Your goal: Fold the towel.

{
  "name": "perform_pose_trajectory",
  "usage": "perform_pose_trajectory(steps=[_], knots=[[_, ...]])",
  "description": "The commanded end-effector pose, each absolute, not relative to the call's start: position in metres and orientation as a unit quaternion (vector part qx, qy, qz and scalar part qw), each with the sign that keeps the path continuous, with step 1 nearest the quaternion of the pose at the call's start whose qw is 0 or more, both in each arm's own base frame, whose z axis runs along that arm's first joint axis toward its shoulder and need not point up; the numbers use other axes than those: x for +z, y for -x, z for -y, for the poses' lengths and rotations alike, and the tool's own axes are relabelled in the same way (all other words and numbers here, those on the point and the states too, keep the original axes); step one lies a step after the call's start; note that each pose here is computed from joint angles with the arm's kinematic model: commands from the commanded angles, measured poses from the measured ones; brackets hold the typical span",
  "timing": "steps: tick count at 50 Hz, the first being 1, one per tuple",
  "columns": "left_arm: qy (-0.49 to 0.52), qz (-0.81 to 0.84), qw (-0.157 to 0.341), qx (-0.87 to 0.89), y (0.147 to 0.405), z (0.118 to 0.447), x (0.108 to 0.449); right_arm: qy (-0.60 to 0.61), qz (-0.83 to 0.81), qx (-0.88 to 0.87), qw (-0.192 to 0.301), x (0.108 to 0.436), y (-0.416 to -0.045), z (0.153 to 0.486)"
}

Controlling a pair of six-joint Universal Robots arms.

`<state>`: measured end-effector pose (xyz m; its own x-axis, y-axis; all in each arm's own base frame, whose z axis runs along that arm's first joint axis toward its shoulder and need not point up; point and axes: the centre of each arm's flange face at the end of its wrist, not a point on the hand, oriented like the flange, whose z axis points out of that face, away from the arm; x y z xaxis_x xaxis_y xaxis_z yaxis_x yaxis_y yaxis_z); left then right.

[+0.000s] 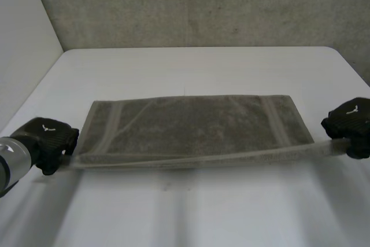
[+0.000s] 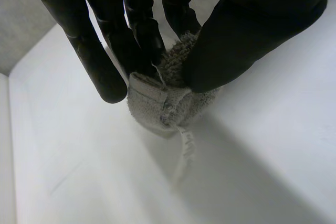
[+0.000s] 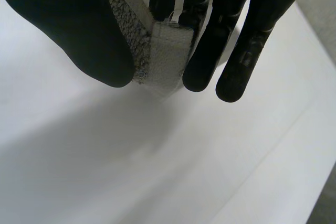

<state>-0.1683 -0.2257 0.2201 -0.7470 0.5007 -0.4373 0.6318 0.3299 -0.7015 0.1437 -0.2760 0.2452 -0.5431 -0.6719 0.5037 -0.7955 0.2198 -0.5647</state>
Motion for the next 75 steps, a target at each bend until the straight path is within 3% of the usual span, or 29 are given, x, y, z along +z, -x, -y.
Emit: perform_pose_trajectory(steps=[1, 4, 9, 20, 32, 37, 42, 44, 47, 52, 58, 64, 69, 75], knots=[[-0.354, -0.754, 0.081, -0.547, 0.179, 0.248, 0.237, -0.433, 0.767, 0.471, 0.054, 0.251, -0.147, 0.302], [-0.356, -0.744, 0.079, -0.56, 0.184, 0.258, 0.232, -0.414, 0.769, 0.485, 0.05, 0.245, -0.147, 0.317], [-0.351, -0.693, 0.076, -0.625, 0.217, 0.306, 0.216, -0.374, 0.75, 0.543, 0.053, 0.229, -0.169, 0.365], [-0.295, -0.686, 0.111, -0.656, 0.23, 0.375, 0.162, -0.335, 0.699, 0.622, 0.113, 0.186, -0.203, 0.426], [-0.293, -0.662, 0.113, -0.68, 0.246, 0.405, 0.13, -0.339, 0.69, 0.628, 0.117, 0.136, -0.223, 0.448], [-0.3, -0.667, 0.111, -0.673, 0.247, 0.404, 0.119, -0.342, 0.689, 0.627, 0.12, 0.128, -0.229, 0.449], [-0.306, -0.656, 0.105, -0.682, 0.256, 0.397, 0.123, -0.324, 0.663, 0.662, 0.131, 0.146, -0.235, 0.455], [-0.297, -0.632, 0.106, -0.708, 0.26, 0.395, 0.143, -0.305, 0.639, 0.692, 0.14, 0.175, -0.236, 0.455], [-0.29, -0.619, 0.107, -0.722, 0.259, 0.394, 0.156, -0.294, 0.632, 0.704, 0.139, 0.19, -0.235, 0.452], [-0.271, -0.585, 0.113, -0.756, 0.253, 0.378, 0.201, -0.25, 0.629, 0.729, 0.101, 0.236, -0.227, 0.43], [-0.261, -0.577, 0.111, -0.766, 0.246, 0.351, 0.231, -0.258, 0.639, 0.721, 0.075, 0.256, -0.222, 0.396], [-0.267, -0.583, 0.102, -0.76, 0.241, 0.324, 0.234, -0.282, 0.67, 0.684, 0.053, 0.253, -0.214, 0.37], [-0.254, -0.604, 0.063, -0.753, 0.238, 0.293, 0.23, -0.29, 0.737, 0.61, 0.031, 0.222, -0.187, 0.354], [-0.223, -0.625, 0.021, -0.748, 0.234, 0.282, 0.228, -0.298, 0.758, 0.58, 0.007, 0.198, -0.177, 0.345]])
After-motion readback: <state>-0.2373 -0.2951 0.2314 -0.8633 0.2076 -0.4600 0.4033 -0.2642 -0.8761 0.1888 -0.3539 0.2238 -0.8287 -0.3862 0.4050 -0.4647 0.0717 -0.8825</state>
